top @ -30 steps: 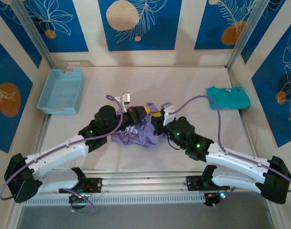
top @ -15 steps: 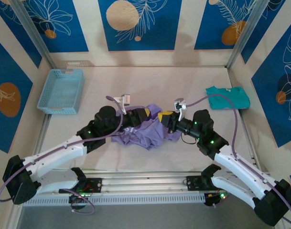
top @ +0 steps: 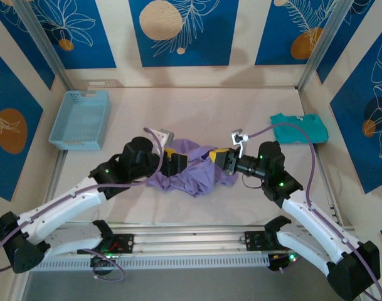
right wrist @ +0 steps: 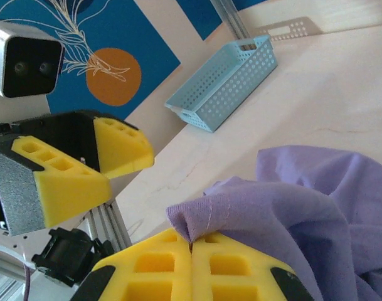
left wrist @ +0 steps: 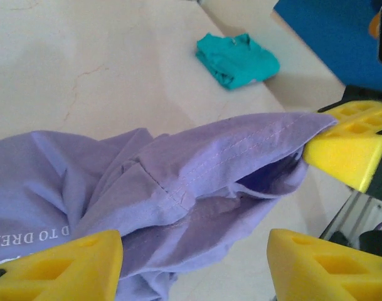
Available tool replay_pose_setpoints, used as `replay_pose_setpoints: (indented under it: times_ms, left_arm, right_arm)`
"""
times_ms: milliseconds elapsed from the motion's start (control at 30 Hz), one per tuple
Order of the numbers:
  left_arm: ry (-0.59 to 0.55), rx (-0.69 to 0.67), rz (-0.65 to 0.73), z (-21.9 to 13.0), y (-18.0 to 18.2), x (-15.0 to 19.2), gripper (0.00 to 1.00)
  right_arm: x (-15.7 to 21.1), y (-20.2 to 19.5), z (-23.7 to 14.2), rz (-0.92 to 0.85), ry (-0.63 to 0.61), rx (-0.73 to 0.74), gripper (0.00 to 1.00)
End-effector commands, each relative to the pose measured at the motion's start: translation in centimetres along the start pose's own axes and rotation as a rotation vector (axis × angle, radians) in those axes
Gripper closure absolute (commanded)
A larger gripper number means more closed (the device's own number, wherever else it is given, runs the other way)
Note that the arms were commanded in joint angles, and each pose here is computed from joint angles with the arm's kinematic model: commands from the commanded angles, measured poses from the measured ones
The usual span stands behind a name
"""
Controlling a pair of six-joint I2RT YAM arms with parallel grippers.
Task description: Fold the inside-out t-shirt
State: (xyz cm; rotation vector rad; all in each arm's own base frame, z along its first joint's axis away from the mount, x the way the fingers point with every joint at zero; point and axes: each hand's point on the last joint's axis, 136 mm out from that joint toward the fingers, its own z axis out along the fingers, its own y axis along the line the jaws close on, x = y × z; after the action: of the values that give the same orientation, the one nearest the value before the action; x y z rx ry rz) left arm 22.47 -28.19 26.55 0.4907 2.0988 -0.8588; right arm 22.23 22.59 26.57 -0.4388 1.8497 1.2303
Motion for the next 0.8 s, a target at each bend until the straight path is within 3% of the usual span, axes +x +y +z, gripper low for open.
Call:
replay_pose_setpoints:
  times_ms: [0,233,400,533,767]
  left_arm:
    - [0.114,-0.073,0.153,0.7,1.3,1.4,0.36]
    - [0.185,-0.250,0.256,1.9,5.0,2.0,0.31]
    - [0.253,-0.178,0.159,3.2,5.8,3.3,0.36]
    - [0.276,-0.074,0.066,4.5,5.3,4.3,0.49]
    - [0.252,0.104,-0.016,5.6,2.9,3.8,0.80]
  right_arm:
    - [-0.9,1.8,-0.5,-0.010,0.010,-0.056,1.00]
    - [-0.6,2.0,-1.0,-0.046,0.041,-0.056,1.00]
    - [-0.3,1.9,-1.5,-0.083,0.057,-0.043,1.00]
    - [-0.1,1.8,-1.8,-0.086,0.051,-0.045,1.00]
    - [0.3,1.4,-2.1,-0.081,0.046,-0.028,1.00]
